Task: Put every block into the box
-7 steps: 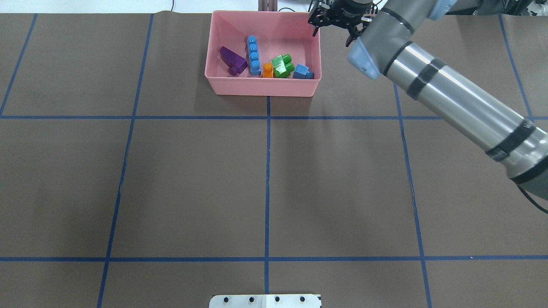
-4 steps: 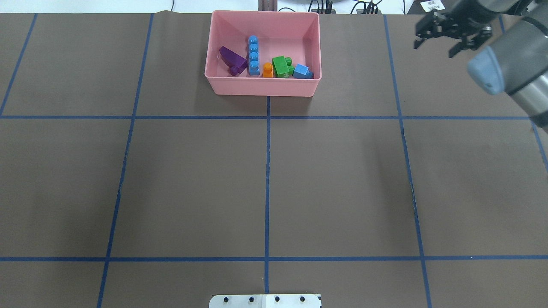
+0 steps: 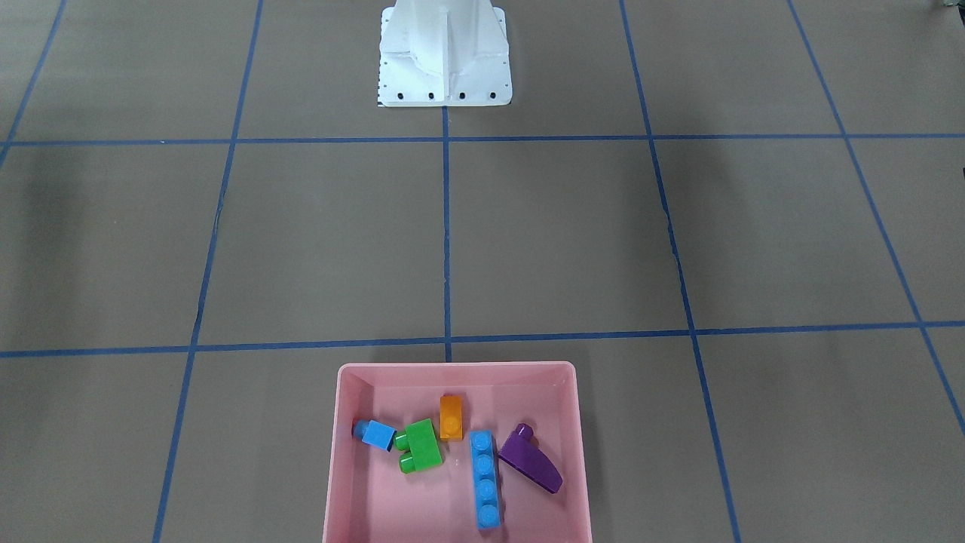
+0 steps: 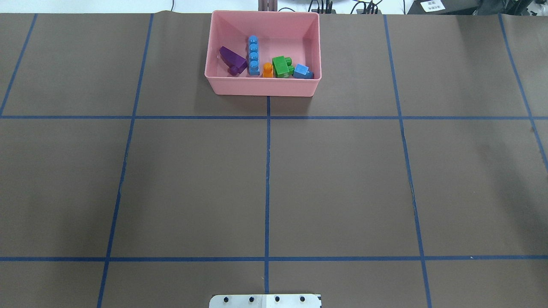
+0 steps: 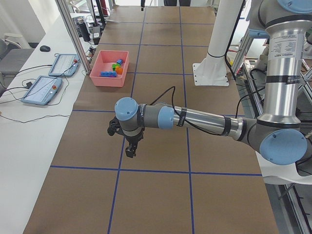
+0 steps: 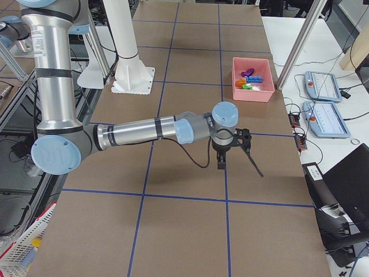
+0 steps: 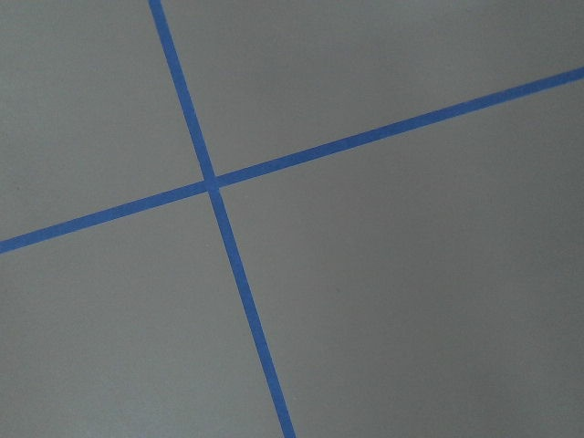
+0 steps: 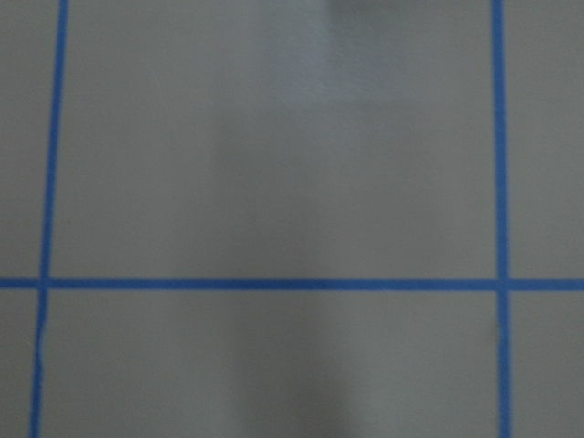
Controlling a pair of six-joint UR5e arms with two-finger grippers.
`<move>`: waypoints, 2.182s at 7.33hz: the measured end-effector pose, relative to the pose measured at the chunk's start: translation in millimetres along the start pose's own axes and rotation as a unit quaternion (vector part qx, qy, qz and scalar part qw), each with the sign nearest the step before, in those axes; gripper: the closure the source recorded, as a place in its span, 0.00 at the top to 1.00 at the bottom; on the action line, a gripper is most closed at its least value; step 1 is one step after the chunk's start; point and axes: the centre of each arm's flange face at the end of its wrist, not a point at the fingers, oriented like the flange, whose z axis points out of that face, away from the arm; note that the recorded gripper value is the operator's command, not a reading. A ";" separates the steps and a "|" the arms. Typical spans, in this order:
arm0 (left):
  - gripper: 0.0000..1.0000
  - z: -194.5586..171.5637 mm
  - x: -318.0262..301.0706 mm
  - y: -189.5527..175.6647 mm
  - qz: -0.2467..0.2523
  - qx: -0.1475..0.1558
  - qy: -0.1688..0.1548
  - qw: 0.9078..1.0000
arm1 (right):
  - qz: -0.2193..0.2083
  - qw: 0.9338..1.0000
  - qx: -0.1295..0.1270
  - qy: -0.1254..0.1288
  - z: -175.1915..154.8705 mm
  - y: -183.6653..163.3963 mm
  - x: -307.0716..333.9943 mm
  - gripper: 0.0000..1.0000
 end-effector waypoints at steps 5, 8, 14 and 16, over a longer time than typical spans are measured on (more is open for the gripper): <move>1.00 -0.3 -13.1 10.2 -0.014 -0.003 -0.015 1.000 | -0.038 0.997 -0.047 0.040 -8.6 67.2 96.5 1.00; 1.00 2.6 -15.3 38.0 -0.057 -0.009 -0.014 0.998 | -0.039 0.996 -0.062 0.046 -3.6 67.0 95.0 1.00; 1.00 -4.1 -5.5 63.3 -0.060 -0.004 -0.033 0.998 | -0.017 0.997 -0.065 0.049 -2.7 81.3 111.6 1.00; 1.00 2.0 -10.6 72.3 -0.064 -0.008 -0.040 0.997 | -0.014 0.997 -0.065 0.049 -1.9 83.8 113.7 1.00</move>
